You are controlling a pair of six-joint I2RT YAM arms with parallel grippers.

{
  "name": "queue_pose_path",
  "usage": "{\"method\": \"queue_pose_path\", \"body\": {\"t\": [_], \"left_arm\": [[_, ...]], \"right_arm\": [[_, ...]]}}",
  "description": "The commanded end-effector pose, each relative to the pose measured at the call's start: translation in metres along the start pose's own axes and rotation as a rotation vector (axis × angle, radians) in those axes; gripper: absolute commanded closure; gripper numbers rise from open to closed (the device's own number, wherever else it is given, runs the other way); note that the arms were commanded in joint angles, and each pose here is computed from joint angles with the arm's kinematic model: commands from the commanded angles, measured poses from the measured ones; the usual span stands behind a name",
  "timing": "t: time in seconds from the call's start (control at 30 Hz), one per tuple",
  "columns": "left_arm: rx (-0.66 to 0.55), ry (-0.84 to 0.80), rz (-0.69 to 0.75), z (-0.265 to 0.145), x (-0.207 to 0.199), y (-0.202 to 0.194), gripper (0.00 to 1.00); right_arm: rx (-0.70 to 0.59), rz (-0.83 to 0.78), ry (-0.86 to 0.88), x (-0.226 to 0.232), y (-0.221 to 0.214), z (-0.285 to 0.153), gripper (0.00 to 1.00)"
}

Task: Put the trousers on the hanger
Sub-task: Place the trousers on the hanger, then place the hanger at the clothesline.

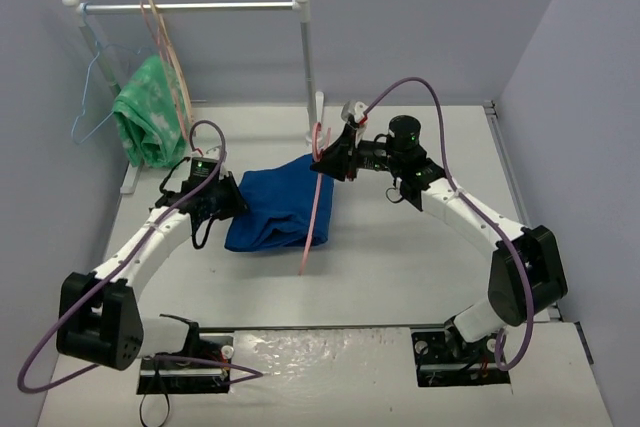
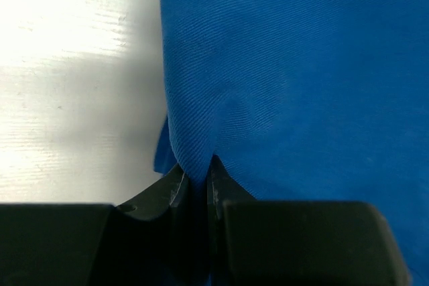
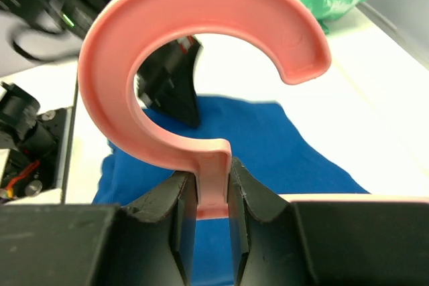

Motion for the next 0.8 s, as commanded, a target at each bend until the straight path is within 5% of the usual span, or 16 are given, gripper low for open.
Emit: {"method": "queue_pose_path", "body": {"t": [0.0,0.3,0.67,0.77], "left_arm": [[-0.266,-0.194,0.058,0.003,-0.041,0.050,1.00],[-0.339,-0.399,0.134,0.029,-0.072,0.054,1.00],[-0.291,-0.548,0.218,0.056,-0.100,0.025,0.81],[-0.277,-0.571,0.186,0.062,-0.098,0.016,0.68]], "right_arm": [[-0.185,-0.197,0.054,0.008,0.108,-0.014,1.00],[-0.257,-0.178,0.163,0.021,0.148,-0.009,1.00],[-0.337,-0.128,0.247,0.032,0.180,-0.002,1.00],[-0.356,-0.132,0.241,0.031,0.190,-0.002,1.00]]}}
Point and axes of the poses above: each gripper's point midway between its finger pads, its own z axis out along the fingers, its own x axis along the line the jaws close on, y = z × x, the point moved 6 cm from there along -z, back along the fingers, and after that the axes turned 15 degrees about -z, right-handed, at the moved point
